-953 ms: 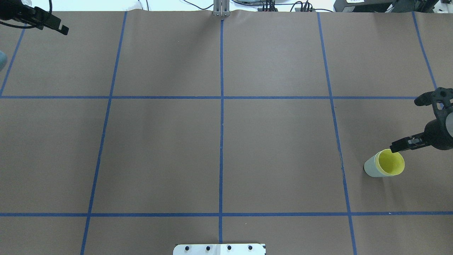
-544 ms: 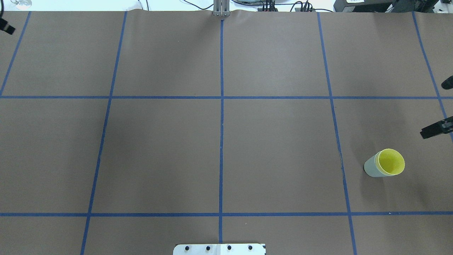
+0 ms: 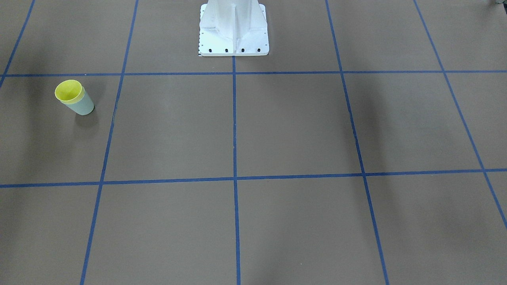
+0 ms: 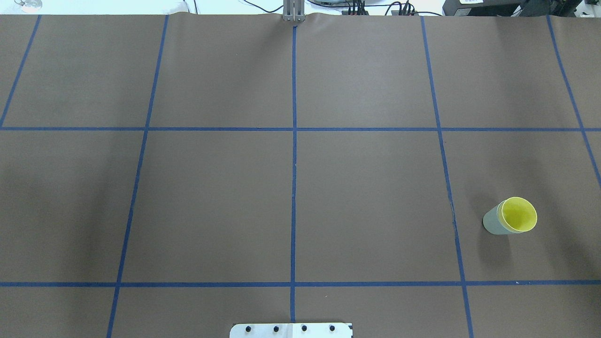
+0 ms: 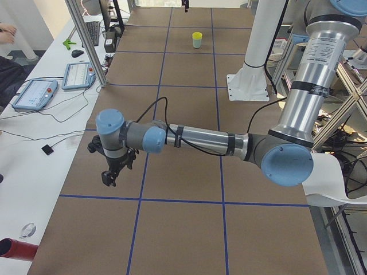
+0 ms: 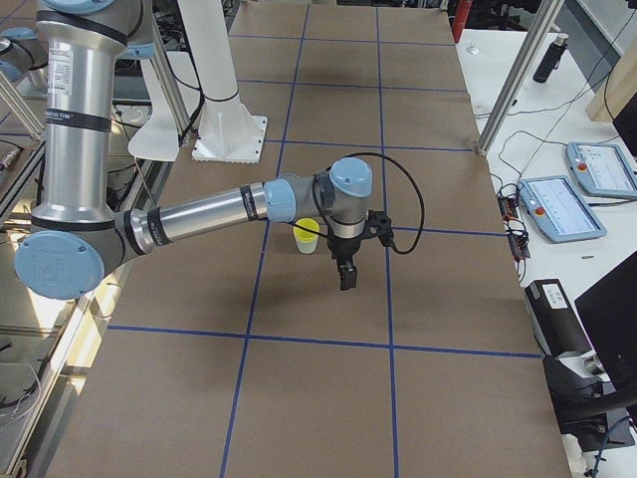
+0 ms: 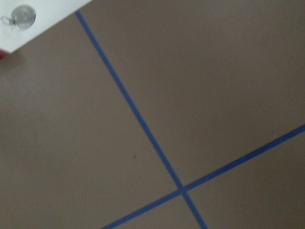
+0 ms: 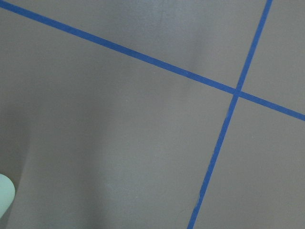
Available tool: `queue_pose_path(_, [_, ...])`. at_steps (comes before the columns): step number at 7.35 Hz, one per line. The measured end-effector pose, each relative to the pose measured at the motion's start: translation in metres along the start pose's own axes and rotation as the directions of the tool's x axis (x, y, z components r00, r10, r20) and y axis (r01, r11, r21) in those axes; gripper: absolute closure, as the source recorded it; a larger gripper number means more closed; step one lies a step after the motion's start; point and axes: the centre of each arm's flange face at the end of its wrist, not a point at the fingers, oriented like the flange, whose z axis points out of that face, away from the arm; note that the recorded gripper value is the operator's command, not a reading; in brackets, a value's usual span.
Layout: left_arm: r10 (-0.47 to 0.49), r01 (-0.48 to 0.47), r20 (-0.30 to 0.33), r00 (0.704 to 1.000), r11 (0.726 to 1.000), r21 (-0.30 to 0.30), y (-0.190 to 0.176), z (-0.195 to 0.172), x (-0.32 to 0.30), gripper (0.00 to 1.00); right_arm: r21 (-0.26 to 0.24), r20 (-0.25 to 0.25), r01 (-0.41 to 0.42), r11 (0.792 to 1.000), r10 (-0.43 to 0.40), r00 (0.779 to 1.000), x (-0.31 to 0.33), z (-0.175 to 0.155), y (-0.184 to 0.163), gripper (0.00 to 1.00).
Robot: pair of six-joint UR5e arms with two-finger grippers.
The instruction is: Transfer and stack yellow cup on green cup
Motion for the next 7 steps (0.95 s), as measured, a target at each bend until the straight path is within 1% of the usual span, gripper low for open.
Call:
queue_pose_path(1, [-0.067,0.067,0.005,0.998,0.998,0.005,0.032,0.015,-0.010,0.00,0.006,0.049,-0.046,0.999,0.045,0.998,0.021,0.000,0.001,0.00])
queue_pose_path(2, [-0.097,0.097,0.009,0.995,0.995,0.017,0.057,0.026,-0.014,0.00,0.004,0.055,-0.071,0.997,0.070,0.996,0.034,0.002,0.002,0.00])
queue_pose_path(3, [-0.107,0.107,0.011,0.994,0.994,0.025,0.077,0.033,-0.014,0.00,0.001,0.043,-0.083,0.997,0.083,0.996,0.042,0.005,0.002,0.00])
queue_pose_path(4, [-0.113,0.112,0.015,0.994,0.993,0.041,0.083,0.030,-0.010,0.00,-0.002,0.030,-0.089,0.996,0.089,0.996,0.046,0.006,0.002,0.00])
queue_pose_path(5, [-0.122,0.121,0.018,0.992,0.991,0.054,0.081,0.019,-0.001,0.00,-0.006,0.023,-0.094,0.996,0.094,0.995,0.049,0.008,0.003,0.00])
queue_pose_path(7, [-0.142,0.141,0.015,0.990,0.989,0.044,0.072,-0.018,0.027,0.00,-0.021,0.023,-0.114,0.993,0.114,0.993,0.058,0.014,0.010,0.00])
